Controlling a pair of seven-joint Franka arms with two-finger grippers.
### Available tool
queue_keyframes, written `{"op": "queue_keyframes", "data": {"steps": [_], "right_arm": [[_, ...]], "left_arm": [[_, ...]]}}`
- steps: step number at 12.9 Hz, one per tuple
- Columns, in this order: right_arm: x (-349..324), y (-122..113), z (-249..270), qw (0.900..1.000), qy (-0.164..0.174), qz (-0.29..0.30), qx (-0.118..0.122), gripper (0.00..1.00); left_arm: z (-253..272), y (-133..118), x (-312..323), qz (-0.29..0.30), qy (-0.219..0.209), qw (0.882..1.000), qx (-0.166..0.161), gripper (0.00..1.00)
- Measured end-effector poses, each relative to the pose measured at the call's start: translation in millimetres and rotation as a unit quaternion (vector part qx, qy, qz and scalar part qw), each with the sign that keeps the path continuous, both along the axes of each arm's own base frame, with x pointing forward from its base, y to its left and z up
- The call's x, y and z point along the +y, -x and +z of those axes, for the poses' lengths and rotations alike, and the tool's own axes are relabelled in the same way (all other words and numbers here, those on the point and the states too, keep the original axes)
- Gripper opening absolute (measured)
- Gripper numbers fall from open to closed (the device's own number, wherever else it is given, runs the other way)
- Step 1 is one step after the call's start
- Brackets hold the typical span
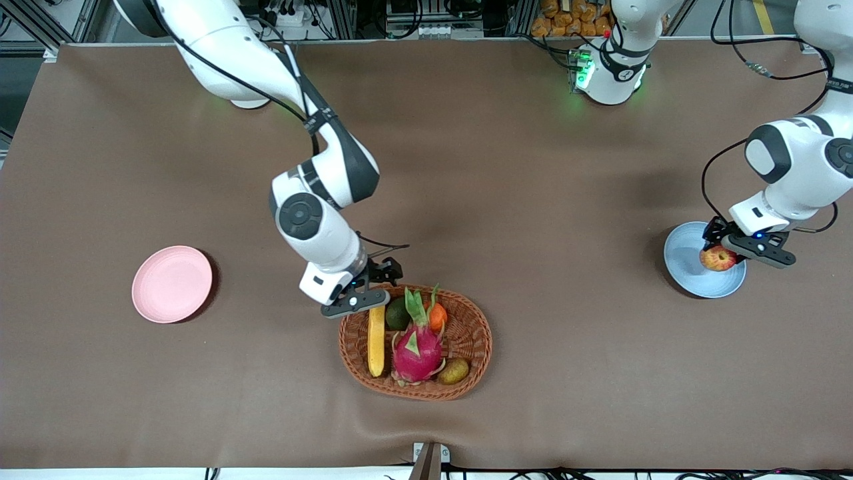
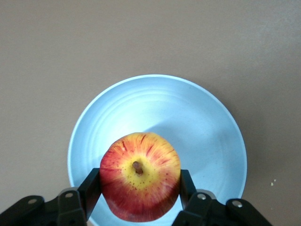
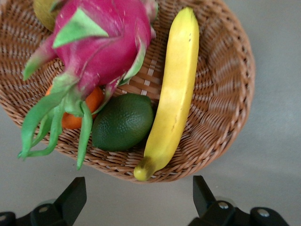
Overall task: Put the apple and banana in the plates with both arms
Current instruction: 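Lower the apple onto the blue plate while the right gripper reaches the banana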
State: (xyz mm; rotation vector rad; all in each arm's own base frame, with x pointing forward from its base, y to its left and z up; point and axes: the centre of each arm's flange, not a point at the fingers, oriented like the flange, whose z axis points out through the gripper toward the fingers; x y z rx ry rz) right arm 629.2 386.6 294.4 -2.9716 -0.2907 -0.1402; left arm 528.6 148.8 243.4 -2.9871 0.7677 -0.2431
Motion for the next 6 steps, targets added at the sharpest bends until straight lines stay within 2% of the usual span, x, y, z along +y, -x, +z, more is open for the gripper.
{"op": "queue_keyframes", "data": {"steps": [3,5,6], "right_arm": [[11,7,-10,1.0,0.02,-0.011,-0.001,1.0],[12,8,-16,0.999,0.048,0.007,-0.02,1.0],[13,6,-19,0.998,0.053,0.013,-0.033,1.0]], "left_arm": [[-10,2,-1,0.001,0.004,1.0,-0.003,0.71],[-17,7,-2,0.002,0.005,1.0,-0.008,0.71],[-19,8,-1,0.003,0.006,1.0,-0.007,0.76]]}}
